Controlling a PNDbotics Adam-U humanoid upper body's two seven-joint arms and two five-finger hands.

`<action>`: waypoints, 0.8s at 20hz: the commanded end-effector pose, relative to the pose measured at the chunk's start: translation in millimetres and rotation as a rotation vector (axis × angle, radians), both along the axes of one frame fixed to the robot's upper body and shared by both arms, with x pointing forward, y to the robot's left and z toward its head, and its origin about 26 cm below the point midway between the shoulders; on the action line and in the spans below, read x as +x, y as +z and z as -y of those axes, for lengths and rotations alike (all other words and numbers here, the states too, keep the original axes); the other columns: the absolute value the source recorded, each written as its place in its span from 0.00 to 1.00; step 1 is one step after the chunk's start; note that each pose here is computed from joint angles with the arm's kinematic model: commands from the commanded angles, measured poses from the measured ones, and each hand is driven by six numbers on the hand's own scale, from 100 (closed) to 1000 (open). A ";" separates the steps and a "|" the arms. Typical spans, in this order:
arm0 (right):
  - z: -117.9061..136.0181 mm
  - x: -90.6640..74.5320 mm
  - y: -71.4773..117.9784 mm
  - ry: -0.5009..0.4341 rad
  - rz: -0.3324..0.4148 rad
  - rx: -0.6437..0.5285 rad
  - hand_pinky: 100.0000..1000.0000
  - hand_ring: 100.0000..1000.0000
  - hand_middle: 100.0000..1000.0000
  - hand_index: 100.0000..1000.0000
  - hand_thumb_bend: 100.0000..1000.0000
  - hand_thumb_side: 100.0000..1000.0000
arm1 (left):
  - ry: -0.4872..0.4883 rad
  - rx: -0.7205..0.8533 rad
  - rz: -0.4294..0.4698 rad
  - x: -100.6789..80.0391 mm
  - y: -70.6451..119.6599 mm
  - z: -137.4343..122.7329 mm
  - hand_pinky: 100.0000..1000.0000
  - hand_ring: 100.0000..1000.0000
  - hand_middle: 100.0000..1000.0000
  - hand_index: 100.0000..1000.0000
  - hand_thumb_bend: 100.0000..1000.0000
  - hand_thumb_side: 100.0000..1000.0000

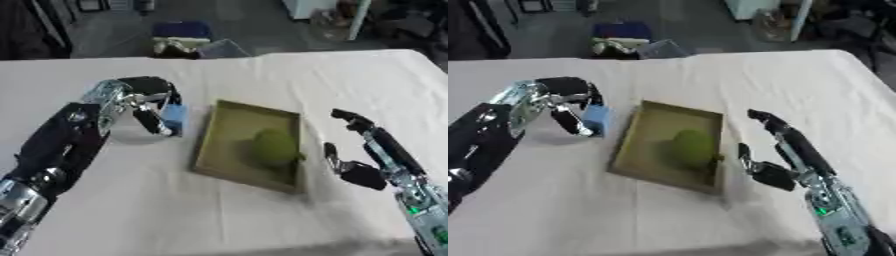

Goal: Pick up objects on the table and place them in the box.

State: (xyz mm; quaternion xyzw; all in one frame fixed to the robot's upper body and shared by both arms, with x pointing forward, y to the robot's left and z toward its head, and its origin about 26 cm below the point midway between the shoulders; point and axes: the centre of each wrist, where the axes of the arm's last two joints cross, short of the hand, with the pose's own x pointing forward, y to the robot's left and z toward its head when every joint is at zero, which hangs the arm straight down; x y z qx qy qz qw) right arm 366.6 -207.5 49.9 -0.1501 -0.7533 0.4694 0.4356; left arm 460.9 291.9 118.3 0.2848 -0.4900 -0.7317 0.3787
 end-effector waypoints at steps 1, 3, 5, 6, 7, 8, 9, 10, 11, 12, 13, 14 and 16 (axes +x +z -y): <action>5.7 3.4 10.0 -0.011 0.029 -0.008 0.87 1.00 0.89 1.00 0.00 0.41 | -0.028 -0.035 0.103 2.4 40.8 -0.8 0.59 0.42 0.41 0.58 0.20 0.30; 5.2 3.3 9.8 -0.008 0.029 -0.007 0.87 1.00 0.89 1.00 0.00 0.41 | -0.053 -0.082 0.130 2.8 54.7 8.8 0.59 0.42 0.41 0.59 0.17 0.29; 4.7 3.3 9.8 -0.007 0.029 -0.006 0.87 1.00 0.89 1.00 0.00 0.41 | -0.078 -0.116 0.141 3.4 63.2 20.9 0.60 0.42 0.41 0.59 0.15 0.29; 4.2 3.3 9.8 -0.006 0.029 -0.006 0.87 1.00 0.89 1.00 0.00 0.41 | -0.092 -0.127 0.139 4.0 65.0 28.0 0.60 0.43 0.42 0.59 0.17 0.33; 3.5 3.2 9.7 -0.004 0.029 -0.005 0.87 1.00 0.89 1.00 0.00 0.41 | -0.109 -0.138 0.135 4.8 65.7 36.6 0.60 0.43 0.42 0.59 0.15 0.29; 2.8 3.2 9.7 -0.001 0.028 -0.004 0.87 1.00 0.89 1.00 0.00 0.41 | -0.125 -0.145 0.130 5.6 65.9 44.9 0.60 0.43 0.42 0.60 0.15 0.29; 2.1 3.2 9.9 0.001 0.029 -0.004 0.87 1.00 0.89 1.00 0.00 0.41 | -0.142 -0.151 0.126 6.3 65.5 53.0 0.60 0.43 0.42 0.60 0.14 0.29; 1.3 3.4 10.1 0.002 0.030 -0.003 0.87 1.00 0.89 1.00 0.00 0.41 | -0.159 -0.157 0.123 6.8 65.1 60.8 0.60 0.44 0.42 0.60 0.14 0.29; 0.7 3.5 10.4 0.004 0.030 -0.002 0.87 1.00 0.89 1.00 0.00 0.41 | -0.175 -0.163 0.120 7.0 64.7 68.0 0.61 0.44 0.43 0.60 0.14 0.30; -0.1 3.6 10.7 0.006 0.031 -0.001 0.87 1.00 0.89 1.00 0.00 0.41 | -0.195 -0.166 0.115 7.1 63.6 75.7 0.61 0.44 0.43 0.61 0.14 0.30; -0.7 3.6 10.9 0.008 0.031 0.000 0.87 1.00 0.89 1.00 0.00 0.41 | -0.212 -0.166 0.108 7.0 61.8 82.6 0.61 0.45 0.43 0.61 0.14 0.31; -1.2 3.7 11.0 0.010 0.031 0.000 0.87 1.00 0.89 1.00 0.00 0.41 | -0.228 -0.165 0.098 6.8 59.3 88.6 0.61 0.45 0.44 0.61 0.15 0.32; -1.9 3.6 11.2 0.012 0.032 0.001 0.87 1.00 0.89 1.00 0.00 0.41 | -0.253 -0.159 0.072 5.9 52.3 97.9 0.61 0.46 0.45 0.62 0.16 0.34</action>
